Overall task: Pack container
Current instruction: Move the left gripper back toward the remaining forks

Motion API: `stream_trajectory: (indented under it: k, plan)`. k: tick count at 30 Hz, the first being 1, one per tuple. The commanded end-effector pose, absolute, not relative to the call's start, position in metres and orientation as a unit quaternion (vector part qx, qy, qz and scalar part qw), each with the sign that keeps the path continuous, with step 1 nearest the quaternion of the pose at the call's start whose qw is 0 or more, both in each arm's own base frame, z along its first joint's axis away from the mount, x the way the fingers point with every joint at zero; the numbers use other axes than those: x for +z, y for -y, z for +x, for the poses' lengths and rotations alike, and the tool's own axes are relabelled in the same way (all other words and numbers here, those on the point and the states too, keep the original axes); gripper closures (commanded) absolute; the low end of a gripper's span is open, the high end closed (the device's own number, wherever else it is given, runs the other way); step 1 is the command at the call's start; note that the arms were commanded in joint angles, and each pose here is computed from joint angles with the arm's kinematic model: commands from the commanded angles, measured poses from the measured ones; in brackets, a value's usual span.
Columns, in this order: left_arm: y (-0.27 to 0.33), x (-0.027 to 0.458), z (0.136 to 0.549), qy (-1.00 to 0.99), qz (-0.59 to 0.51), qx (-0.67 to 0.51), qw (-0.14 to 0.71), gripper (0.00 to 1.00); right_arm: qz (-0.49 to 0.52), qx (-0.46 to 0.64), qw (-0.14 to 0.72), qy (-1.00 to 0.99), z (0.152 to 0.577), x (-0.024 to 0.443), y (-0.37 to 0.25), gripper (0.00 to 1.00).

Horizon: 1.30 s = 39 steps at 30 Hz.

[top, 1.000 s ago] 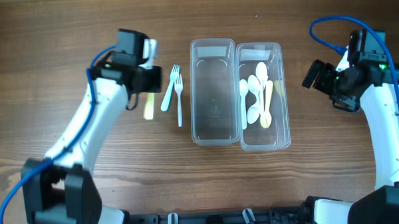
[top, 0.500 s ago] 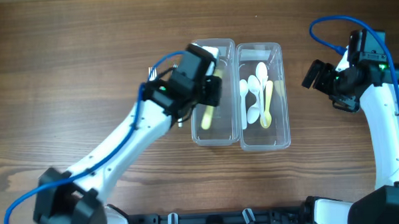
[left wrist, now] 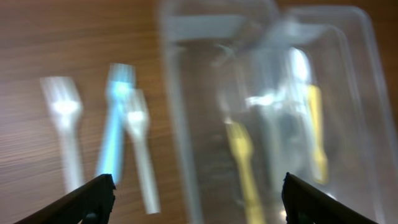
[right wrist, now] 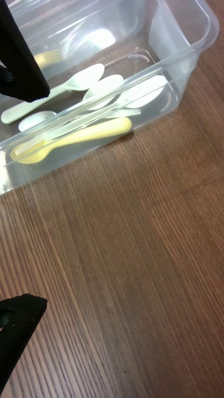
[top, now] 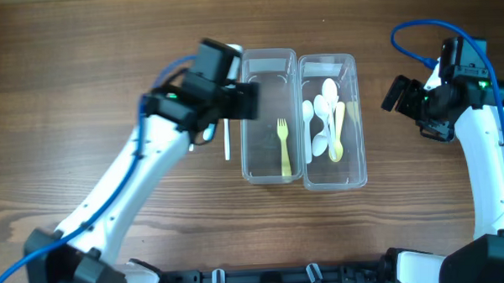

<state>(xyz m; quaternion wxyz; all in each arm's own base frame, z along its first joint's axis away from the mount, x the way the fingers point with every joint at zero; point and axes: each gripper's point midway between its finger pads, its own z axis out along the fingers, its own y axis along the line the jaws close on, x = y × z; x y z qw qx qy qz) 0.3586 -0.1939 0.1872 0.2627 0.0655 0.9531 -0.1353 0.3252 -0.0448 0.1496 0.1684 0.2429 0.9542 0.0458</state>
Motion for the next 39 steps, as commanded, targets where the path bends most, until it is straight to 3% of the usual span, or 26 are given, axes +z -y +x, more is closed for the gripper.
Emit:
stream_trajectory:
  k: [1, 9, 16, 19, 21, 22, 34, 37, 39]
  plan:
    - [0.129, 0.164, 0.379, -0.966, 0.035, -0.031, 0.254, 0.14, 0.243, 0.052, 0.167, -0.954, 0.326, 0.150, 0.043, 0.01]
    - [0.077, 0.068, 0.401, -0.988, -0.028, 0.015, 0.152, 0.22, 0.242, 0.052, 0.167, -0.954, 0.326, 0.150, 0.043, 0.01]
    - [0.064, 0.019, 0.411, -0.992, 0.019, 0.033, 0.119, 0.21, 0.243, 0.052, 0.166, -0.954, 0.325, 0.150, 0.043, 0.01]
    - [0.065, 0.012, 0.414, -0.992, 0.018, 0.032, 0.121, 0.25, 0.243, 0.052, 0.165, -0.954, 0.325, 0.150, 0.043, 0.00]
    - [0.066, 0.009, 0.416, -0.992, 0.018, 0.031, 0.121, 0.39, 0.243, 0.052, 0.164, -0.955, 0.324, 0.150, 0.043, 0.01]
    - [0.067, 0.007, 0.416, -0.992, 0.019, 0.028, 0.120, 0.42, 0.243, 0.052, 0.164, -0.955, 0.324, 0.150, 0.043, 0.01]
    - [0.076, -0.008, 0.414, -0.994, 0.022, 0.003, 0.106, 0.48, 0.243, 0.052, 0.163, -0.955, 0.324, 0.149, 0.043, 0.01]
    - [0.076, -0.010, 0.413, -0.994, 0.022, 0.003, 0.103, 0.55, 0.244, 0.052, 0.163, -0.955, 0.324, 0.149, 0.043, 0.00]
    - [0.076, -0.012, 0.412, -0.995, 0.023, 0.004, 0.098, 0.66, 0.243, 0.052, 0.163, -0.955, 0.324, 0.149, 0.043, 0.00]
